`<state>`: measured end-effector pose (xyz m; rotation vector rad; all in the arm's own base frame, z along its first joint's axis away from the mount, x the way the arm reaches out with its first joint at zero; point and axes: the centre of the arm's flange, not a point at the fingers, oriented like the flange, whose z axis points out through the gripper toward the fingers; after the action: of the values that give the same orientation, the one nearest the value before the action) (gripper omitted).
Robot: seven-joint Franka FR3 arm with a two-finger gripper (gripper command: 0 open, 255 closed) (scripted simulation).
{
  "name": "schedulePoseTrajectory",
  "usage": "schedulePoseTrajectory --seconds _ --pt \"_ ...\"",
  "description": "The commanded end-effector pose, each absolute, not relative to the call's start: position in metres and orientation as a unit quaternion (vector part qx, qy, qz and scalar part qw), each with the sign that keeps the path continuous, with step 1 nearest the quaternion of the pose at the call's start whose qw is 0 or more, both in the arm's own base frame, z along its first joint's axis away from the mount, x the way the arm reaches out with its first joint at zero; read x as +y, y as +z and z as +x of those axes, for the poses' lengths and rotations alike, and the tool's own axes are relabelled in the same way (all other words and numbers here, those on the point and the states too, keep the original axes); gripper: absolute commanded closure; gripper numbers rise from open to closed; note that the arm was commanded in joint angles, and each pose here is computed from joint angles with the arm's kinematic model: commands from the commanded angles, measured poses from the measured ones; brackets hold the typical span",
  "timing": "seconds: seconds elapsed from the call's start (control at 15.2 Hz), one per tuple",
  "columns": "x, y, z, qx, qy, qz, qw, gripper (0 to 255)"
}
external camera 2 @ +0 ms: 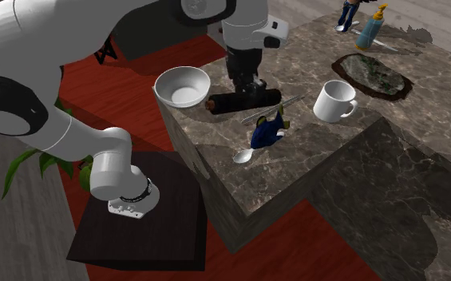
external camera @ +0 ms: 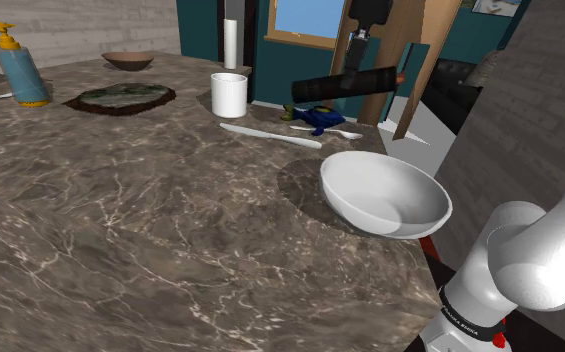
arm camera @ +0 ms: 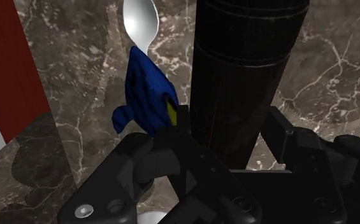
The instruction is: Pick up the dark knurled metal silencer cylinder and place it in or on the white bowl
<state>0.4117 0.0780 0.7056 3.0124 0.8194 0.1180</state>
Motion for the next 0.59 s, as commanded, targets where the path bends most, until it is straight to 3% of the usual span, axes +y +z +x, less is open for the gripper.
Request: schedulePoseTrajectory --seconds 0.0,0.53 --pt "0.078 0.713 0.411 0.262 0.038 0.964 0.009 255" --pt "0.144 0.715 0.329 0.262 0.038 0.964 0.009 255"
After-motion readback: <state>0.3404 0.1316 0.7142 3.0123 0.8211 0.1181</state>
